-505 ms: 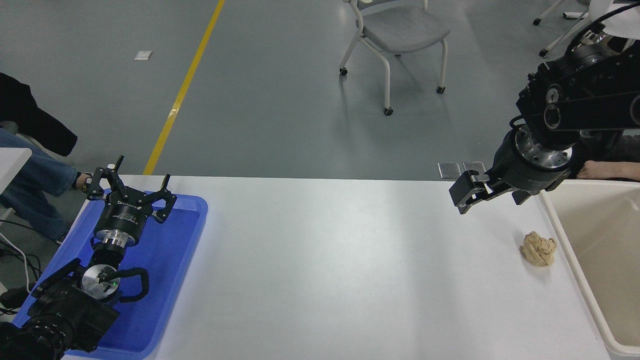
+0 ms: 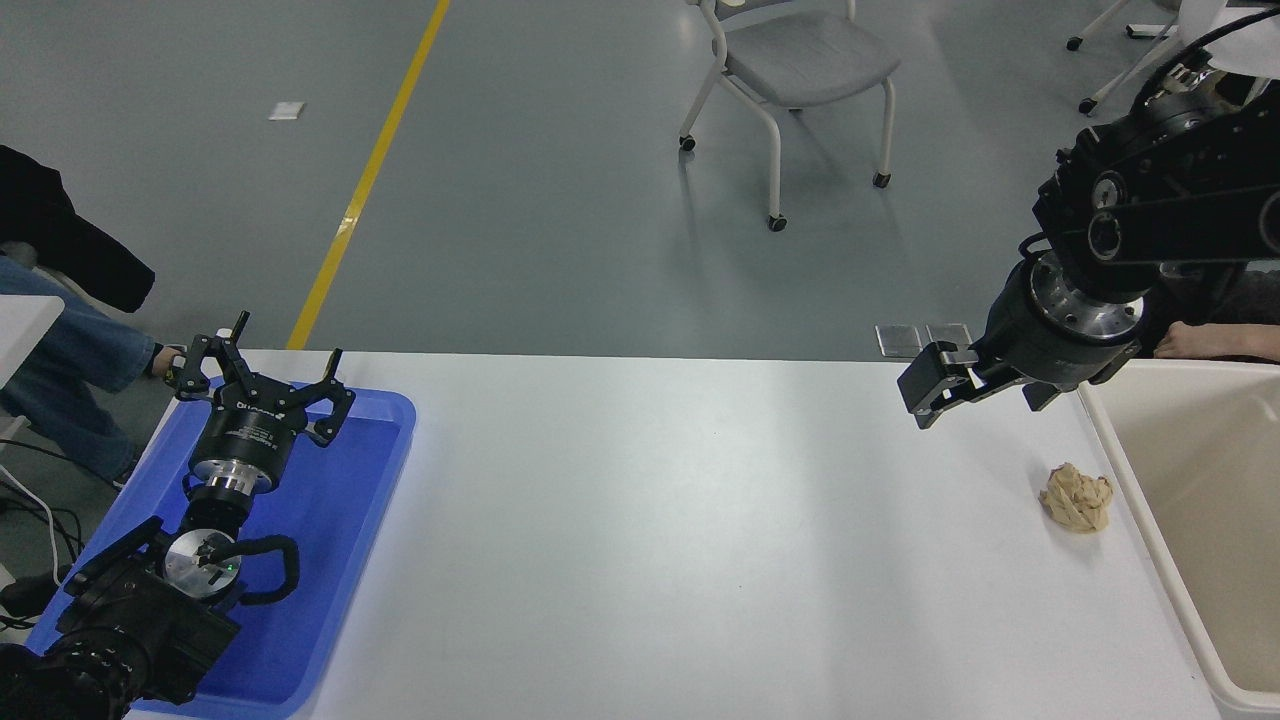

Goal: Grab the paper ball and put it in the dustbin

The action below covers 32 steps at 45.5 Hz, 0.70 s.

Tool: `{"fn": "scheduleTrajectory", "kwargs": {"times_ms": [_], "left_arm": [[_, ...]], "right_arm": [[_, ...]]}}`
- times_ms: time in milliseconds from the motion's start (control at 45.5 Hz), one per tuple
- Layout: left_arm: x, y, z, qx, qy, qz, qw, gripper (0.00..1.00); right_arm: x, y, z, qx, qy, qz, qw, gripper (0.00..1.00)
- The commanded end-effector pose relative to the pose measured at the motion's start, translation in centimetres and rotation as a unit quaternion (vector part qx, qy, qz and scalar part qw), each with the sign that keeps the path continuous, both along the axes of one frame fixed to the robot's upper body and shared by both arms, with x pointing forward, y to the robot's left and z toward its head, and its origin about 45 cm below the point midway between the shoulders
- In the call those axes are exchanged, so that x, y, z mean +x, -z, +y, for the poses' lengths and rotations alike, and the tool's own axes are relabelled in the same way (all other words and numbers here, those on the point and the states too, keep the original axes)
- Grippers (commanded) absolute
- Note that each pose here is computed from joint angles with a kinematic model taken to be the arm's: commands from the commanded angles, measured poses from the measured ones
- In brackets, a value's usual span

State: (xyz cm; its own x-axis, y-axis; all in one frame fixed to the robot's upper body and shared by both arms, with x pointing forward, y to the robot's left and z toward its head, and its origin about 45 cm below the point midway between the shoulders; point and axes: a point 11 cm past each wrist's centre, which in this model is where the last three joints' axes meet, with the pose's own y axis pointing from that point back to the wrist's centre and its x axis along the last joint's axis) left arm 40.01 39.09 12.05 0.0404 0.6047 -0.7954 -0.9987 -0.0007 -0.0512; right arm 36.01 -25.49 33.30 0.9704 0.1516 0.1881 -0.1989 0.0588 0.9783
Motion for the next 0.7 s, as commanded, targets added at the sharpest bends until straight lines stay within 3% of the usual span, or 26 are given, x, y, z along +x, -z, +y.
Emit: {"fn": "scheduleTrajectory", "kwargs": {"times_ms": [0, 330, 681], "left_arm": [[0.0, 0.0, 0.0, 0.0, -0.001, 0.0, 1.0, 1.0], [0.0, 0.0, 0.0, 0.0, -0.001, 0.0, 1.0, 1.0], [0.0, 0.0, 0.0, 0.0, -0.001, 0.0, 1.0, 1.0]], "right_arm": [[0.0, -0.1, 0.3, 0.002, -0.002, -0.001, 1.0, 1.0], [-0.4, -0.2, -1.2, 0.015, 0.019, 0.002, 1.0, 1.0], [0.0, 1.9, -7.0, -0.007, 0.035, -0.013, 0.999, 1.0]]}}
